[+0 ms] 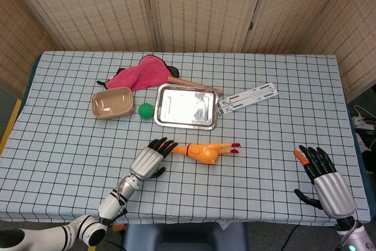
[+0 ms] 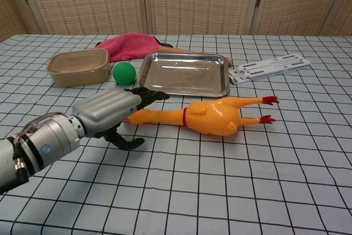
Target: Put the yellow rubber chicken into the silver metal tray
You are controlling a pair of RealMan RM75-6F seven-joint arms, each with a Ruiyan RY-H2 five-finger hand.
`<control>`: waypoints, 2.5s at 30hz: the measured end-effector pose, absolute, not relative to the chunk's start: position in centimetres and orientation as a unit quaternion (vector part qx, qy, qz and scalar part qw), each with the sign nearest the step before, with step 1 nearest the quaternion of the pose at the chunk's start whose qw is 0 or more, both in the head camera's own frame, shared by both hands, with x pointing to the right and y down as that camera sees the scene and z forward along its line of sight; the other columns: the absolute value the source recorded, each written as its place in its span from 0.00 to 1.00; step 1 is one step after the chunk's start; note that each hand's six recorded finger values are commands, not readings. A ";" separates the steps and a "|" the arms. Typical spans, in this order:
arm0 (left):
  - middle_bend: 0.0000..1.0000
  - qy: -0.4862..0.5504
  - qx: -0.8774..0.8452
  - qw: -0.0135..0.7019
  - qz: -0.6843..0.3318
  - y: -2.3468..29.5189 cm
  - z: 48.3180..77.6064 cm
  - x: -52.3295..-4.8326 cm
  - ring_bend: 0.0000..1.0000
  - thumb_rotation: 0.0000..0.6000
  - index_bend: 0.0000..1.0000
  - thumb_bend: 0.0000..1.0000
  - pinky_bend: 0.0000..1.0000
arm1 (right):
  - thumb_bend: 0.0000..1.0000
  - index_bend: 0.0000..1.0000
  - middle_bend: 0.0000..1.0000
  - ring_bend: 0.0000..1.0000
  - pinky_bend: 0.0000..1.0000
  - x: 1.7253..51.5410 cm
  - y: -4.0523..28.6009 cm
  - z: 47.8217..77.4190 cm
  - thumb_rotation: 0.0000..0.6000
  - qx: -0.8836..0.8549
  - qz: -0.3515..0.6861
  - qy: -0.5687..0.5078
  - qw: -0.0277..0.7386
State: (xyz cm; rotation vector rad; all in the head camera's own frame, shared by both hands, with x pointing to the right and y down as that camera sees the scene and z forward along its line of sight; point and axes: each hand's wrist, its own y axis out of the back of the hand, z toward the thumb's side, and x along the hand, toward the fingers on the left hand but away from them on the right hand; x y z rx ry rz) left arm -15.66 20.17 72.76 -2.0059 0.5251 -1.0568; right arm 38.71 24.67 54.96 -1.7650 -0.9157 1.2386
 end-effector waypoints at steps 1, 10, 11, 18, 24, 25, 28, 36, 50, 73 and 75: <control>0.08 0.206 -0.792 0.396 -0.416 20.1 72.9 -15.4 0.02 1.00 0.05 0.35 0.15 | 0.13 0.00 0.00 0.00 0.00 38.8 24.6 54.9 1.00 -0.693 0.488 -0.361 0.389; 0.14 0.205 -0.792 0.397 -0.415 19.4 74.7 -13.8 0.10 1.00 0.13 0.35 0.19 | 0.13 0.00 0.00 0.00 0.00 39.3 24.3 54.6 1.00 -0.686 0.490 -0.369 0.391; 0.16 0.207 -0.791 0.398 -0.416 19.3 74.9 -13.7 0.11 1.00 0.15 0.35 0.20 | 0.13 0.00 0.00 0.00 0.00 39.3 24.2 54.6 1.00 -0.685 0.491 -0.369 0.391; 0.28 0.216 -0.787 0.398 -0.419 18.7 76.1 -13.5 0.19 1.00 0.30 0.35 0.28 | 0.13 0.00 0.00 0.00 0.00 39.5 24.2 54.8 1.00 -0.683 0.496 -0.367 0.391; 0.53 0.243 -0.779 0.401 -0.416 18.1 76.5 -13.6 0.37 1.00 0.55 0.43 0.44 | 0.13 0.00 0.00 0.00 0.00 39.6 24.2 54.8 1.00 -0.683 0.498 -0.365 0.390; 0.57 0.252 -0.779 0.400 -0.412 18.0 76.4 -13.6 0.40 1.00 0.60 0.45 0.47 | 0.13 0.00 0.00 0.00 0.00 39.7 24.2 54.9 1.00 -0.683 0.499 -0.365 0.390; 0.65 0.282 -0.779 0.396 -0.396 17.7 75.9 -13.5 0.47 1.00 0.71 0.54 0.52 | 0.13 0.00 0.00 0.00 0.00 39.7 24.2 54.9 1.00 -0.683 0.499 -0.364 0.390; 0.70 0.319 -0.780 0.394 -0.366 17.8 74.7 -13.6 0.53 1.00 0.78 0.66 0.57 | 0.13 0.00 0.00 0.00 0.00 39.6 24.4 54.8 1.00 -0.686 0.497 -0.363 0.389; 0.67 0.350 -0.794 0.349 -0.355 18.3 72.1 -15.7 0.55 1.00 0.77 0.80 0.66 | 0.13 0.00 0.00 0.00 0.00 38.7 25.2 54.9 1.00 -0.696 0.490 -0.352 0.390; 0.68 0.394 -0.816 0.239 -0.348 17.8 68.6 -18.7 0.55 1.00 0.77 0.78 0.67 | 0.13 0.00 0.00 0.00 0.00 25.5 19.2 57.5 1.00 -0.827 0.419 -0.258 0.273; 0.68 0.398 -0.820 0.236 -0.337 18.0 67.8 -18.4 0.55 1.00 0.77 0.77 0.67 | 0.13 0.00 0.00 0.00 0.00 23.9 18.3 58.1 1.00 -0.834 0.416 -0.241 0.271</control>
